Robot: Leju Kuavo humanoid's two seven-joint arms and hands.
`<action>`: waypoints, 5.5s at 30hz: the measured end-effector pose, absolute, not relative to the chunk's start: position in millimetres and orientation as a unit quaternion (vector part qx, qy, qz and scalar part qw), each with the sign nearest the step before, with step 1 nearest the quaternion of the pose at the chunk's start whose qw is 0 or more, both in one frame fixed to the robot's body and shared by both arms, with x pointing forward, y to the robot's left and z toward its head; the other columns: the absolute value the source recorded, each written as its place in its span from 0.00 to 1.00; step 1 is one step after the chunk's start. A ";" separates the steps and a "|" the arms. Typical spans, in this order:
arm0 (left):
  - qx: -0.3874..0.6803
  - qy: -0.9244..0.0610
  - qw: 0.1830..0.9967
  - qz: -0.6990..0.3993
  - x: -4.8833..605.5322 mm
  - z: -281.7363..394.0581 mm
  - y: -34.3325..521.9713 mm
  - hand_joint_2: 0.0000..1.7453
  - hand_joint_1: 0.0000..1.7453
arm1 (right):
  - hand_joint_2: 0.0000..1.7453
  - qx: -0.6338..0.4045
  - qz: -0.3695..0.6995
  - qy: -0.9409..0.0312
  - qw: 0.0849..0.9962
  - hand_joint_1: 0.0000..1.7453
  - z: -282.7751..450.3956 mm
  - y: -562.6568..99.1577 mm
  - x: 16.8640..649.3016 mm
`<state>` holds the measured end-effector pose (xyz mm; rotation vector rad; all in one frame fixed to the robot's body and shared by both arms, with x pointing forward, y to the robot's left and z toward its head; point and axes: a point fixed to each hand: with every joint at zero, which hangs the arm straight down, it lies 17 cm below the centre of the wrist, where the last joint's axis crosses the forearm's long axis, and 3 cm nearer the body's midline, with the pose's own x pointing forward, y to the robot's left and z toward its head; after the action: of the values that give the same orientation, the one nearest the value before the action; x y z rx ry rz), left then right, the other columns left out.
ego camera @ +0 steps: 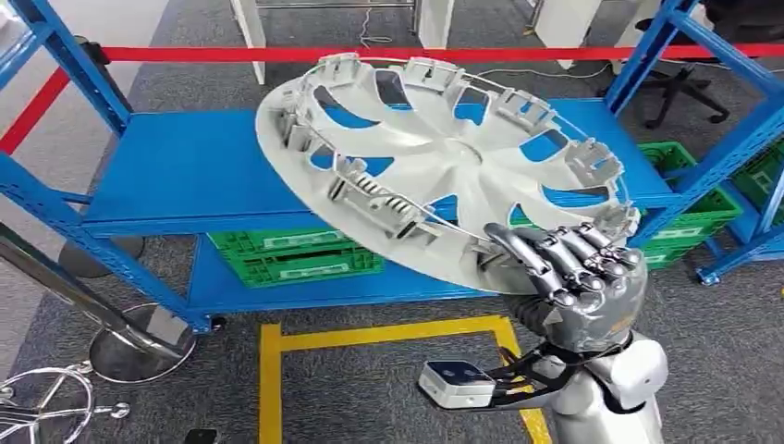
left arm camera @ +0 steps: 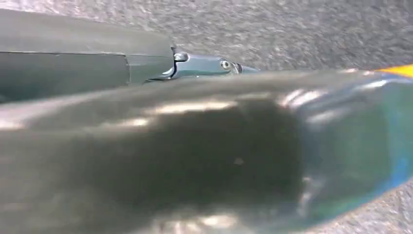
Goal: Take the parts from the cabinet and place them on the table.
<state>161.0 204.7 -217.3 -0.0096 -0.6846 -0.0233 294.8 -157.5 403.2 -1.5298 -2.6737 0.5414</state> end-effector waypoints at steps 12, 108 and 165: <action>0.012 -0.329 0.944 0.008 154.3 -220.9 228.3 0.00 0.00 | 1.00 -0.488 0.175 -0.855 0.011 1.00 404.1 -144.8 297.4; 0.012 -0.314 0.949 -0.039 176.5 -233.8 220.5 0.00 0.00 | 1.00 -0.598 0.175 -0.781 0.033 1.00 398.1 -234.6 288.3; 0.006 -0.323 0.946 -0.034 178.2 -235.0 213.3 0.00 0.00 | 1.00 -0.597 0.158 -0.785 0.044 1.00 399.1 -242.0 286.5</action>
<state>178.2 213.3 -235.0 0.0116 -0.6575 -0.0703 286.5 -242.0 399.1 -1.8240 -2.4008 0.4835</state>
